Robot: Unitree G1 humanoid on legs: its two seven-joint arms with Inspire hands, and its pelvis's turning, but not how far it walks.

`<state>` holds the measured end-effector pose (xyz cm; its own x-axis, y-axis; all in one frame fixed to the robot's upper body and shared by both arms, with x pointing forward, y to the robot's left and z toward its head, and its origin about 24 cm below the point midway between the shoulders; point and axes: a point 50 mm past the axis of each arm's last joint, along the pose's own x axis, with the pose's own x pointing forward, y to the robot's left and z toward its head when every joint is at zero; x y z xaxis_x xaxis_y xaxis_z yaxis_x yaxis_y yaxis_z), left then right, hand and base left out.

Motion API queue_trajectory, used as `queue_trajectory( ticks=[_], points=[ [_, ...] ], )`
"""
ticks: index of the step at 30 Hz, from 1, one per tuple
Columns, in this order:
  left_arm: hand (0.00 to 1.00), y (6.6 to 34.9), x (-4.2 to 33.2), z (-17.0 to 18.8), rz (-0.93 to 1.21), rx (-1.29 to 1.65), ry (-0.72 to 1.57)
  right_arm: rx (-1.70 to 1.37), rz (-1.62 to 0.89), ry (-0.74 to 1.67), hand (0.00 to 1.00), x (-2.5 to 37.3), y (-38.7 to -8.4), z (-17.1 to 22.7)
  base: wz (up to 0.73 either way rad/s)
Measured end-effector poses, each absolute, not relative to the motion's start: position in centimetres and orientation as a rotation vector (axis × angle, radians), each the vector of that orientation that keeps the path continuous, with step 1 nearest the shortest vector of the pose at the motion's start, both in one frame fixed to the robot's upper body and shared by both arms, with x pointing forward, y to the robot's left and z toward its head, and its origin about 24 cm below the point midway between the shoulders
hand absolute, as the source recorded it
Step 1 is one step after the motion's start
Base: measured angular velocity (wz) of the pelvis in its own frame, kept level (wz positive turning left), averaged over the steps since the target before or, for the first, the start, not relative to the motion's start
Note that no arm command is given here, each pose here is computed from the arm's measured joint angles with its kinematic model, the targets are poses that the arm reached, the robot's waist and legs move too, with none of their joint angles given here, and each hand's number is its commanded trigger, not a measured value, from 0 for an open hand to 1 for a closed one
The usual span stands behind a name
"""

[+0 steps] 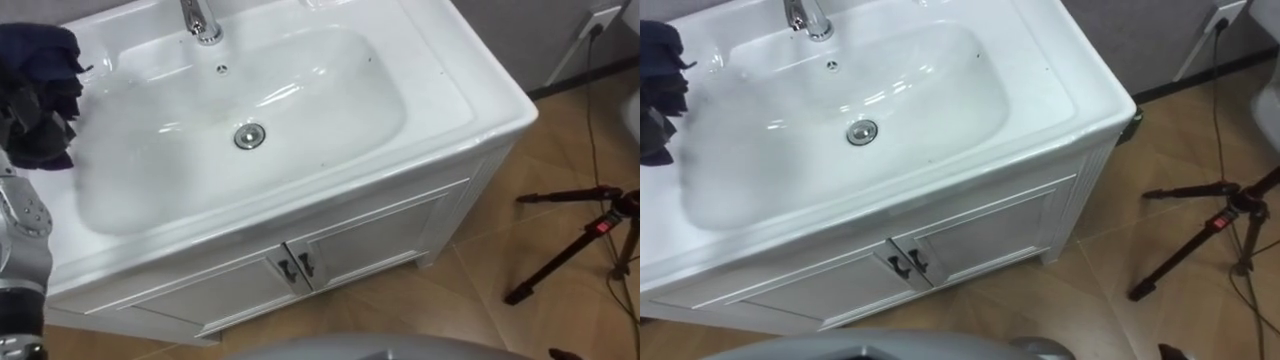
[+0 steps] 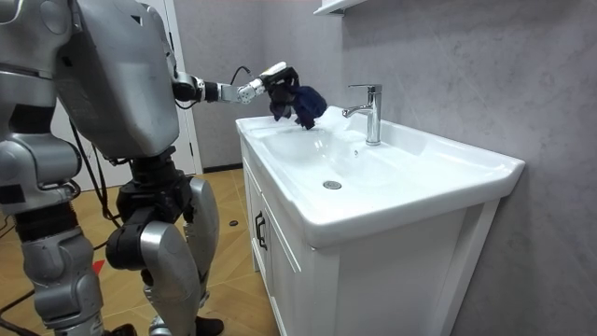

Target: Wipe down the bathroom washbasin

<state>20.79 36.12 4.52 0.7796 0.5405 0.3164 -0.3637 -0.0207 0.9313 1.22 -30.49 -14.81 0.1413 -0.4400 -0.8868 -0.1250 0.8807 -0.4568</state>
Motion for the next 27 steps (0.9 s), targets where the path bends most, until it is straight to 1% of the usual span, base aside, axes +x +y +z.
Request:
queue_trajectory(
  ticks=[5, 12, 16, 17, 18, 27],
  points=[
    [1.00, 37.1, 19.8, 3.4, 0.740, 1.429, 0.254, -0.482, -0.242, 1.447, 0.00, 0.5, -30.5, -14.8, 0.05],
    [1.00, 38.8, 18.6, 3.9, 0.841, 1.414, 0.310, -0.481, -0.245, 1.463, 0.00, 0.2, -30.5, -14.8, 0.00],
    [1.00, 39.0, 18.5, 4.0, 0.856, 1.412, 0.318, -0.477, -0.245, 1.469, 0.00, 0.2, -30.3, -14.9, 0.00],
    [0.52, 39.1, 18.5, 4.0, 0.857, 1.413, 0.323, -0.474, -0.245, 1.473, 0.00, 0.3, -30.2, -14.9, 0.00],
    [0.00, 39.1, 18.4, 4.0, 0.858, 1.412, 0.329, -0.472, -0.244, 1.474, 0.00, 0.4, -30.1, -15.0, 0.00],
    [0.00, 39.0, 18.3, 3.7, 0.860, 1.399, 0.349, -0.460, -0.248, 1.452, 0.00, 1.3, -30.0, -15.0, 0.01]
  ],
)
